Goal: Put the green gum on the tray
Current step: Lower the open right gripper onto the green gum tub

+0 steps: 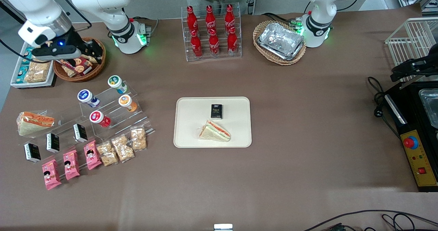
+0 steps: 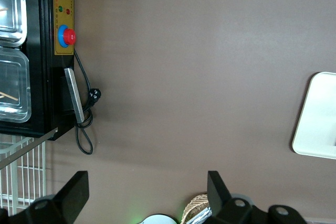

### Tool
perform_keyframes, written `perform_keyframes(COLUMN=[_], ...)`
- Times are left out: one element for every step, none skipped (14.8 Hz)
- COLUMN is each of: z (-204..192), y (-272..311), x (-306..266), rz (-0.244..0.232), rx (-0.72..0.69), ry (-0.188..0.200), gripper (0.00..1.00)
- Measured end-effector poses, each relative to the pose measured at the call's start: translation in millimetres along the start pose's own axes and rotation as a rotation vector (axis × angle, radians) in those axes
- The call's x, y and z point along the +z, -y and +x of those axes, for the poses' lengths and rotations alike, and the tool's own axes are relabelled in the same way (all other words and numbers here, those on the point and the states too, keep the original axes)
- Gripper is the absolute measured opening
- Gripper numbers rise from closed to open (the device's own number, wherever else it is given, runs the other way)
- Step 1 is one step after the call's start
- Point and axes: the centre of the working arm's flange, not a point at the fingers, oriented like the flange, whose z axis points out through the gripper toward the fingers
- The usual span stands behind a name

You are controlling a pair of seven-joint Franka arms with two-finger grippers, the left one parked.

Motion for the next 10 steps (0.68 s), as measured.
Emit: perform_keyframes(z=[-1, -3, -4, -6, -7, -9, -11, -13, -15, -17], y=[0, 0, 0, 0, 1, 1, 1, 2, 3, 4], x=[11, 22, 33, 45, 56, 67, 79, 90, 101, 109], rz=[0.000, 0.003, 0.006, 0.007, 0.008, 0.009, 0.011, 0.014, 0.022, 0.031], rx=[0.008, 0.022, 0.036, 0.047, 0.055, 0.058, 0.059, 0.062, 0.072, 0.084], ry=[0.005, 0.011, 0.015, 0.017, 0.015, 0.011, 0.006, 0.002, 0.001, 0.005], gripper=[1.00, 1.00, 1.00, 1.00, 1.00, 1.00, 1.00, 1.00, 1.00, 1.00])
